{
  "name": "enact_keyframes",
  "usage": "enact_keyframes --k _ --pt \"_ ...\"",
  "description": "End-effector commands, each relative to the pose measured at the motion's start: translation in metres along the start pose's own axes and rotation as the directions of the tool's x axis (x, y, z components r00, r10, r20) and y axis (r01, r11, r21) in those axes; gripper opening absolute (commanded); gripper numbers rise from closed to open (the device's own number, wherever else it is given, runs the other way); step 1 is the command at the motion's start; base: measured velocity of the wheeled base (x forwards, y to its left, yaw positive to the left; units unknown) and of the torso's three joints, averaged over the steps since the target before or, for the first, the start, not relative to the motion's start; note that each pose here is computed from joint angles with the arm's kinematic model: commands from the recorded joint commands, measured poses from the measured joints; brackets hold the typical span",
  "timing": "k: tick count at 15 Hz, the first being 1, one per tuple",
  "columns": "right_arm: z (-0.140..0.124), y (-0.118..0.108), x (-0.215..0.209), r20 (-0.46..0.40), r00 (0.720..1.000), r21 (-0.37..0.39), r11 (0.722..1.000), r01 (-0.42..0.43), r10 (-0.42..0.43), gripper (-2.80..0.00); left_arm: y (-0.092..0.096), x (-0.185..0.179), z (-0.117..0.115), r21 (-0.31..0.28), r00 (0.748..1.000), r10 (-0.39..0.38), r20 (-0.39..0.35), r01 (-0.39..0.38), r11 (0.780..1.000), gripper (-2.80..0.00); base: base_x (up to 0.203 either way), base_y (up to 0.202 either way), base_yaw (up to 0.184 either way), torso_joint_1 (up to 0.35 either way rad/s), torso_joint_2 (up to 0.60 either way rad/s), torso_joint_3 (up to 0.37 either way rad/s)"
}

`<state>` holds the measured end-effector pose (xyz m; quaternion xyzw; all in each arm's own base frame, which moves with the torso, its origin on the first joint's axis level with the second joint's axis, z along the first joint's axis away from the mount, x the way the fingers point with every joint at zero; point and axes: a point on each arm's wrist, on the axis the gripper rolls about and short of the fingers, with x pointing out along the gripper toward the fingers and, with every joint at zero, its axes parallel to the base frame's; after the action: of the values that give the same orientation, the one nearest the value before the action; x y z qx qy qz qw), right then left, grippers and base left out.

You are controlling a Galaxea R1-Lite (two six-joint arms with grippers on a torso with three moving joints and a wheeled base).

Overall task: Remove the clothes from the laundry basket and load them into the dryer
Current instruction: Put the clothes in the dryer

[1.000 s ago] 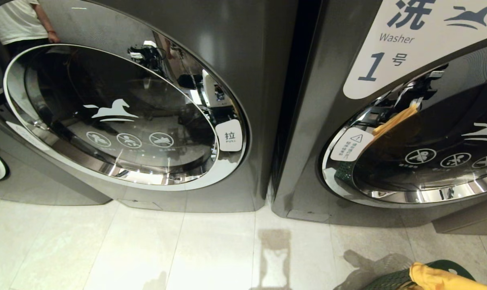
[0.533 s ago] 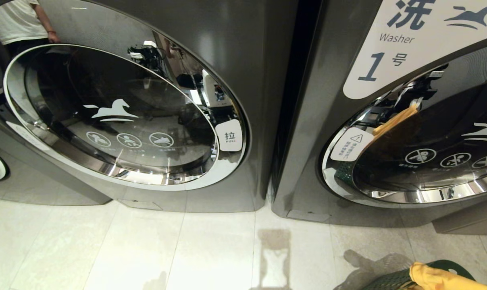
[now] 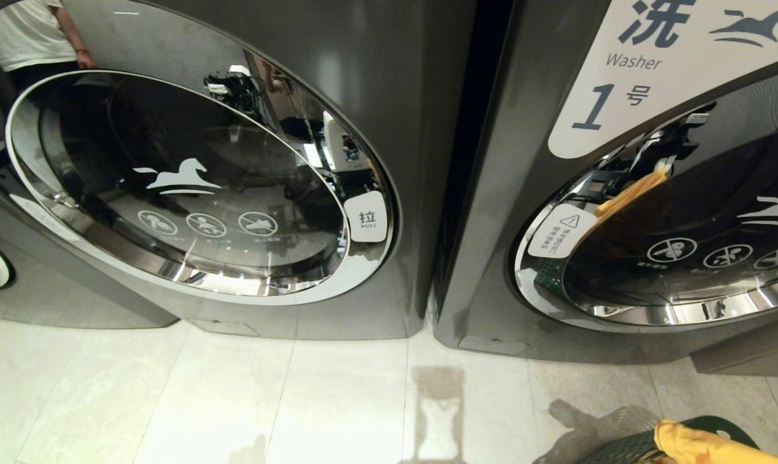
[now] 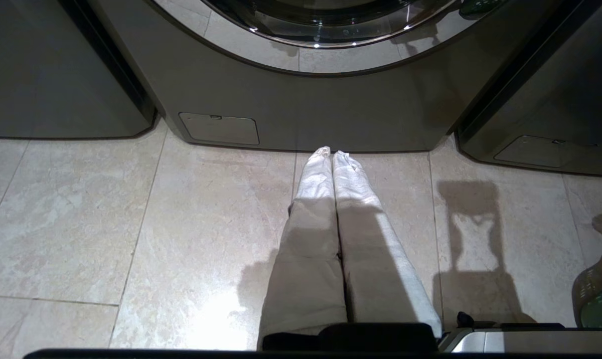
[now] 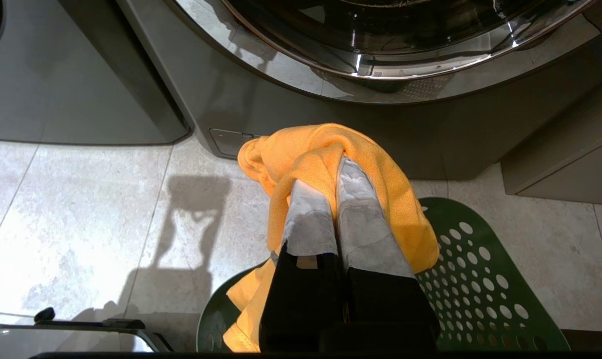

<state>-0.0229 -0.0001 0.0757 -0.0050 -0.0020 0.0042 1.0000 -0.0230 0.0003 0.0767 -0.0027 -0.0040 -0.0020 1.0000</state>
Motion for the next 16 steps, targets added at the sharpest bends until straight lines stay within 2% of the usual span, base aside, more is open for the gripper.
enact_keyframes --k 1,5,16 --pt "0.0000 0.0000 0.0000 0.001 1.000 -0.001 1.000 -0.001 0.001 -2.80 0.0000 0.0001 0.0003 -0.001 1.000 -0.001 0.000 0.001 1.000 -2.80 0.000 0.000 0.000 0.000 0.00 0.000" --pt "0.0001 0.0000 0.0001 -0.001 1.000 -0.001 1.000 -0.001 0.001 -2.80 0.0000 0.0001 0.0001 0.001 1.000 -0.001 -0.002 0.001 1.000 -2.80 0.000 0.000 0.000 0.003 0.00 0.085" --pt "0.0000 0.0000 0.0000 0.000 1.000 -0.001 1.000 -0.001 0.001 -2.80 0.0000 0.0001 0.0001 0.001 1.000 -0.001 -0.002 0.001 1.000 -2.80 0.000 0.000 0.000 0.000 0.00 0.198"
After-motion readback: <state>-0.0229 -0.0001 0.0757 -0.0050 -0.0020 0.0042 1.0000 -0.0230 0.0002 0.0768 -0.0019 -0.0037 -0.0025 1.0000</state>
